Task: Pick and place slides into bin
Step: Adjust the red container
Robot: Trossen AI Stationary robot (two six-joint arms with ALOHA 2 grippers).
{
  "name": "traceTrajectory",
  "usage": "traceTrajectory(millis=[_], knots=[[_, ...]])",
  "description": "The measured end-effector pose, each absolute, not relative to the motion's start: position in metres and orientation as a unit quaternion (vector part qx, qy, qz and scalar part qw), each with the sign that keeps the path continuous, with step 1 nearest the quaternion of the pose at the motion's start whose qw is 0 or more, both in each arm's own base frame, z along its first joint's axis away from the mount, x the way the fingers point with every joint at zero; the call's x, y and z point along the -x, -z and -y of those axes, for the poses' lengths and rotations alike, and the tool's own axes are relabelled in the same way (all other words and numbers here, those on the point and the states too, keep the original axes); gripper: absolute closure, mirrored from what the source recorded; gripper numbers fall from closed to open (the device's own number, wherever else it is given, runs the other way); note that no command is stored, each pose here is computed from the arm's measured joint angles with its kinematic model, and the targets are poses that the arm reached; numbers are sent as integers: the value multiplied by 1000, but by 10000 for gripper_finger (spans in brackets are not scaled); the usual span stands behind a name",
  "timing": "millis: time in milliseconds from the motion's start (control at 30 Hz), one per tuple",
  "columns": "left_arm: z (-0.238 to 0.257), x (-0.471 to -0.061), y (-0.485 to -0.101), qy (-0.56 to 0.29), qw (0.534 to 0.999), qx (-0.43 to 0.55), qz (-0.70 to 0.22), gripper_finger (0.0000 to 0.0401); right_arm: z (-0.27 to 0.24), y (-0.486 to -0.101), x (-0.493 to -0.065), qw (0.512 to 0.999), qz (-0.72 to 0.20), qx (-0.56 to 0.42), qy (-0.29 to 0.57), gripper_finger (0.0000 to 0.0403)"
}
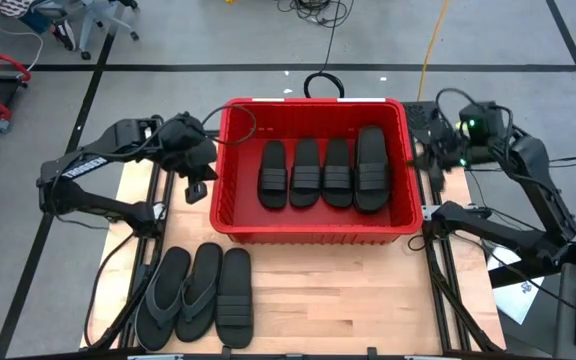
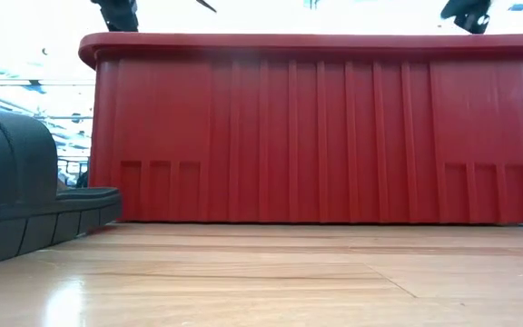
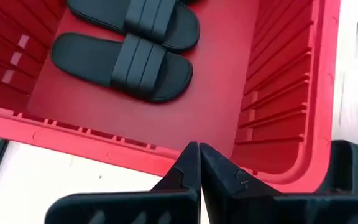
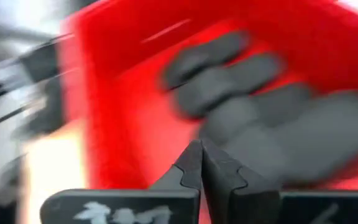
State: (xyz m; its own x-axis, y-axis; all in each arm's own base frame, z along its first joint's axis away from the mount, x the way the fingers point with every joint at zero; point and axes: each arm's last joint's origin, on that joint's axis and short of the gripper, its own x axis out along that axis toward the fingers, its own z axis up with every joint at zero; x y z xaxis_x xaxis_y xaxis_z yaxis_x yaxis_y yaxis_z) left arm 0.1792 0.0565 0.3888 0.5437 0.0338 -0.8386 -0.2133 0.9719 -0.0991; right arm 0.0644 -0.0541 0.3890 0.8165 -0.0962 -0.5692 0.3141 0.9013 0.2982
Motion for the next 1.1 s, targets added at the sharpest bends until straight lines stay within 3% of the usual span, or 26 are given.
traceTrajectory(millis=[300,567,900,1100], knots=[[-54,-181,-389,-76,874,101,-468,401,-1,-388,-31,931,-246,-266,-51,403],[-57,-185,-391,-103,881,114,-448,401,-12,-376,-20,902,-285,-320,-55,403],[-57,-186,-392,-112,882,131,-437,401,-3,-342,-32,866,-317,-366,-126,403],[-58,-187,-393,-132,881,139,-432,400,9,-324,-42,864,-352,-358,-50,403]])
